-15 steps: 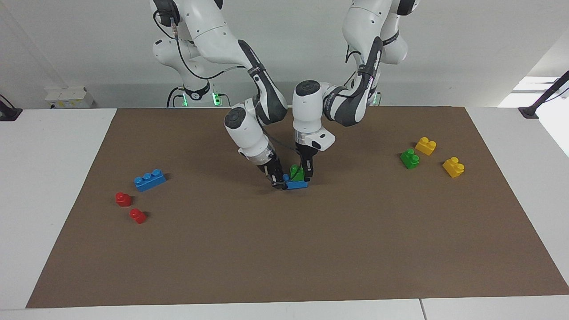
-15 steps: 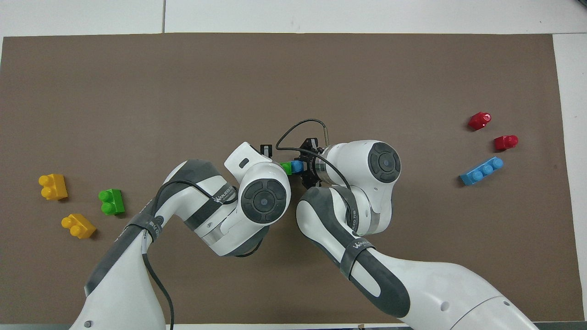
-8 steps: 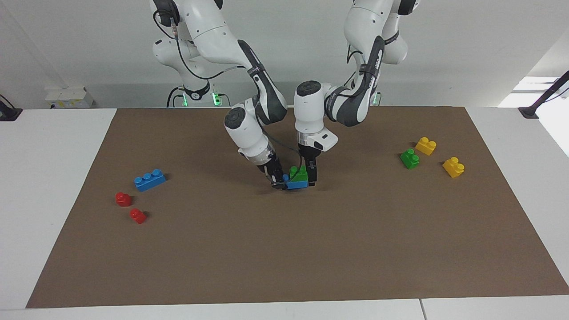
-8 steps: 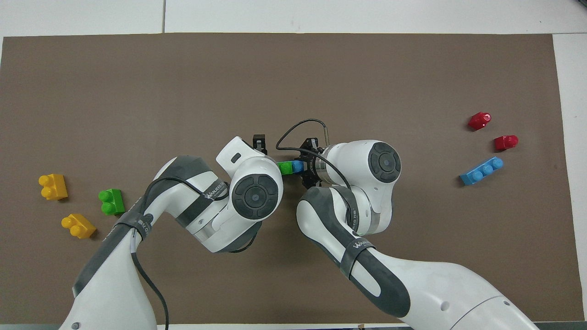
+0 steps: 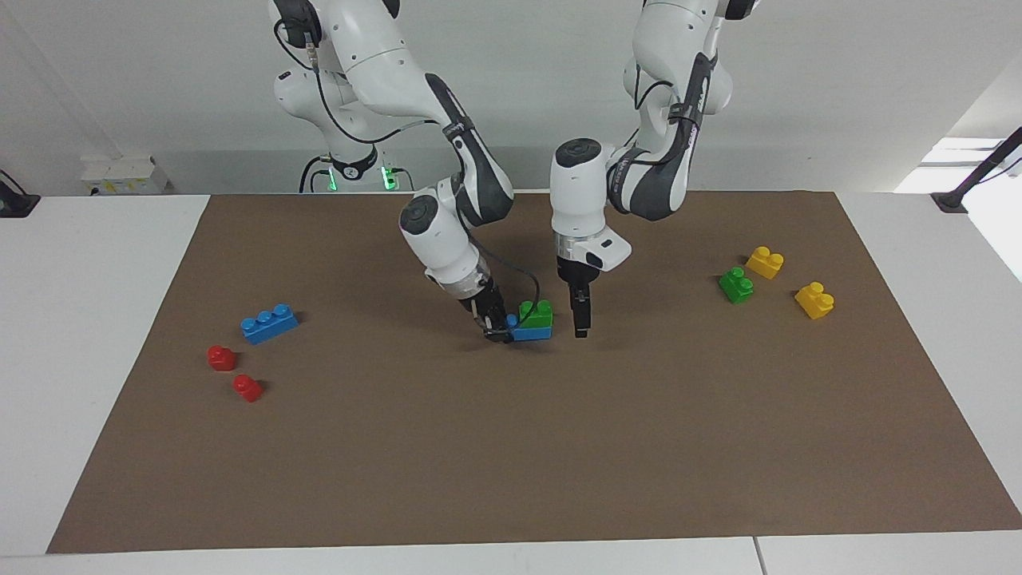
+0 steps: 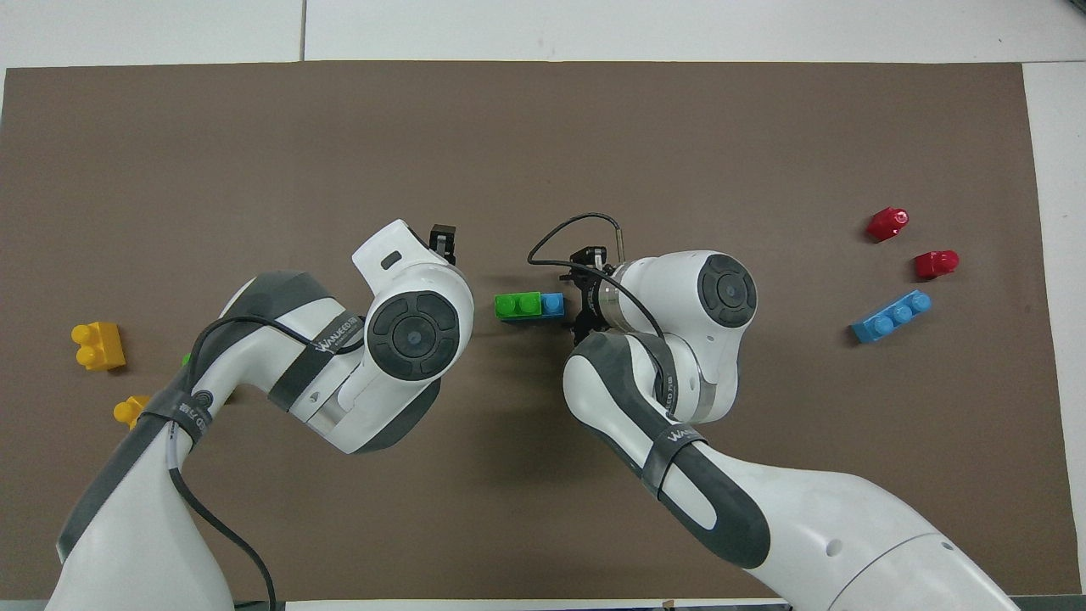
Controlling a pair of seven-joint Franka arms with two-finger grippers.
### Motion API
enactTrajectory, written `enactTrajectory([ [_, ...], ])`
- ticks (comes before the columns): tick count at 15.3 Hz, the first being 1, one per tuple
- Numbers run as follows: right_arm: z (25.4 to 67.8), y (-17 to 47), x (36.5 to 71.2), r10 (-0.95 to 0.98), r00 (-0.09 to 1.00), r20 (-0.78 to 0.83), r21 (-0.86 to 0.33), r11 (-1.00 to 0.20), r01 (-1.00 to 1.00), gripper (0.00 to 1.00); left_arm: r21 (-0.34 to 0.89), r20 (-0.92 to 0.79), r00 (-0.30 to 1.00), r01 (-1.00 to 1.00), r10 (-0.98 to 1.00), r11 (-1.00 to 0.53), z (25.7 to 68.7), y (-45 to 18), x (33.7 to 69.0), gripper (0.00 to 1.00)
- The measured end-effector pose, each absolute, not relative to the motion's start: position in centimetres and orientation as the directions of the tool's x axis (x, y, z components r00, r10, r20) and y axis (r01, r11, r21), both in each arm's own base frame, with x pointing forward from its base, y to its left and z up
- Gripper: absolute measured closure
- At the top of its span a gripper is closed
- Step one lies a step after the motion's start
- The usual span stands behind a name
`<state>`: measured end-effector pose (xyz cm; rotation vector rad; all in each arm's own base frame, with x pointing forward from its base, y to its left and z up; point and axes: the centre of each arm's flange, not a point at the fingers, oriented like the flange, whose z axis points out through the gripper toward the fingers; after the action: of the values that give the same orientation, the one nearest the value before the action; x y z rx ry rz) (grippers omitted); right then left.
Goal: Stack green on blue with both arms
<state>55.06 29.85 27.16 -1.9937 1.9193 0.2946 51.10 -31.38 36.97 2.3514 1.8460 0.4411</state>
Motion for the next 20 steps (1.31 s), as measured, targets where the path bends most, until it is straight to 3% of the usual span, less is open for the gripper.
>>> enactTrajectory([
  [1, 27.1, 29.5, 55.3, -0.919, 0.051, -0.39, -0.097, -0.014, -0.995, 0.17, 0.262, 0.168, 0.243, 0.923, 0.955, -0.281, 37.1, -30.5, 51.6, 0.0],
  [4, 28.3, 27.3, 57.0, -0.913, 0.02, -0.408, -0.061, 0.005, -0.998, 0.2, 0.237, 0.203, 0.318, 0.902, 0.926, -0.361, 37.4, -28.2, 52.8, 0.0],
  [6, 30.4, 24.8, 58.6, -0.903, 0.008, -0.43, -0.042, 0.011, -0.999, 0.14, 0.213, 0.226, 0.372, 0.883, 0.9, -0.419, 37.5, -26.8, 53.4, 0.0],
  [9, 34.7, 20.1, 60.7, -0.882, 0.074, -0.465, -0.051, -0.057, -0.997, 0.1, 0.176, 0.254, 0.453, 0.847, 0.855, -0.501, 37.7, -24.7, 54.2, 0.0],
  [11, 37.3, 17.1, 61.5, -0.871, 0.193, -0.453, -0.095, -0.168, -0.981, 0.0, 0.149, 0.271, 0.507, 0.818, 0.818, -0.556, 37.8, -23.1, 54.9, 0.0],
  [16, 43.3, 10.3, 62.7, -0.76, 0.581, -0.293, -0.169, -0.557, -0.813, 0.01, 0.083, 0.299, 0.604, 0.755, 0.739, -0.65, 38.2, -17.7, 56.8, 0.0],
  [20, 47.9, 6.6, 62.7, -0.489, 0.863, -0.128, -0.171, -0.846, -0.505, 0.01, 0.039, 0.313, 0.669, 0.7, 0.674, -0.713, 38.8, -13.7, 57.8, 0.0],
])
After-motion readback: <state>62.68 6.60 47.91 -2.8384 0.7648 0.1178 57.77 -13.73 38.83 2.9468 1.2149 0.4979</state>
